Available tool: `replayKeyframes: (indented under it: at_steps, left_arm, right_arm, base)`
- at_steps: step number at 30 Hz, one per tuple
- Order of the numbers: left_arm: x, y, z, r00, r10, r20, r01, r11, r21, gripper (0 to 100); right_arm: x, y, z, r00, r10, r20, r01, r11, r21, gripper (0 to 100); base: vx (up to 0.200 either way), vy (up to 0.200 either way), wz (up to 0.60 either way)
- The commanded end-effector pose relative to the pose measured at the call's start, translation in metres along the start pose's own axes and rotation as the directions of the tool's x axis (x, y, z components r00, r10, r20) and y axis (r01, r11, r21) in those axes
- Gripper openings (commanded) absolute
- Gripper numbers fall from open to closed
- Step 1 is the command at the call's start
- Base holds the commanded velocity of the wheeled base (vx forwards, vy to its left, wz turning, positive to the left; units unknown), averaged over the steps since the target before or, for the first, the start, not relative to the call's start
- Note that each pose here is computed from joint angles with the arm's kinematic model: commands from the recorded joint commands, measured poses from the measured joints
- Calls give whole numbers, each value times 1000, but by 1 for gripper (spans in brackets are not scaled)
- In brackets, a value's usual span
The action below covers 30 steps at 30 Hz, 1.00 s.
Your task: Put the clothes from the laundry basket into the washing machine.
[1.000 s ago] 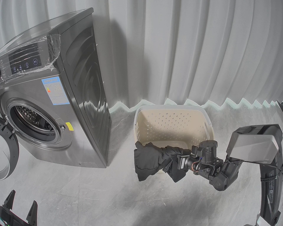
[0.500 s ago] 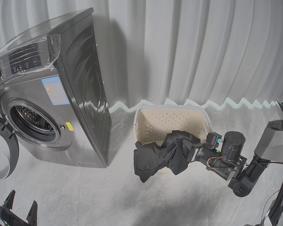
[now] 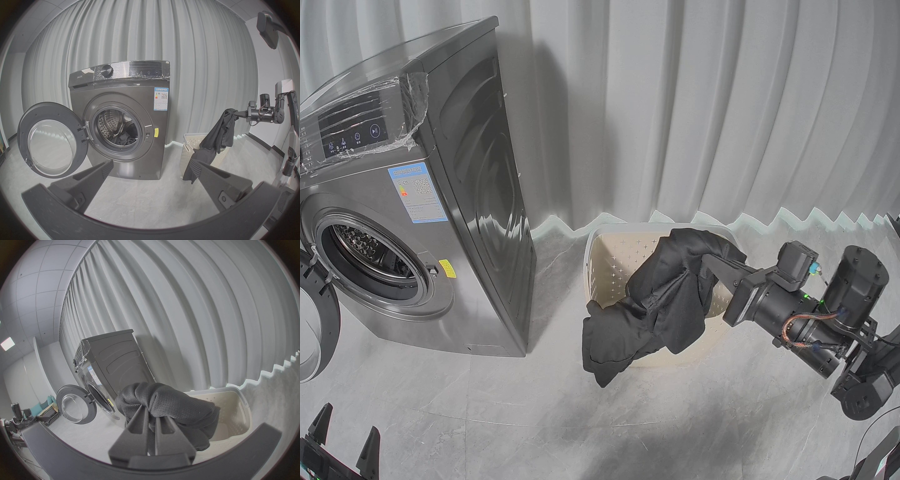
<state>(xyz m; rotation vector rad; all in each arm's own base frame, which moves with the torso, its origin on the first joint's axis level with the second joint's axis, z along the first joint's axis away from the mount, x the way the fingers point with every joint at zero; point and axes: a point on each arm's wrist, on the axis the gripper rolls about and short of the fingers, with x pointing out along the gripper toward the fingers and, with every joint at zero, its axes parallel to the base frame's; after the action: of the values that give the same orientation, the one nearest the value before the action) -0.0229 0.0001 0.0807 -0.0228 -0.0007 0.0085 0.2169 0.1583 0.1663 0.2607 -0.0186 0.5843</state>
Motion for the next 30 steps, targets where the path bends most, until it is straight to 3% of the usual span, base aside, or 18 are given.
replayKeyframes:
  at_steps: [1,3,12,21,27,30]
  left_arm:
    - [0,0,-5,1000,-1,-1,1,1000,3,100]
    - [0,0,-5,1000,-7,1,7,1000,3,100]
    - [0,0,-5,1000,-5,1,5,1000,-8,100]
    - [0,0,-5,1000,-9,1,9,1000,-2,100]
    - [0,0,-4,1000,-9,2,9,1000,-8,100]
    - [0,0,-4,1000,-10,2,10,1000,-6,100]
  right_arm:
    - [-19,5,16,999,7,51,-7,1000,-9,0]
    - [-19,4,21,995,-50,81,52,999,-16,0]
    - [-21,4,12,996,-77,46,79,996,-42,0]
    - [-24,8,10,984,-172,36,174,984,-45,0]
    - [-35,7,16,980,-188,60,192,979,-63,0]
    - [-39,8,19,980,-184,71,188,980,-59,0]
  base:
    - [0,0,0]
    - [0,0,0]
    - [-200,0,0]
    - [-200,0,0]
    - [0,0,0]
    - [0,200,0]
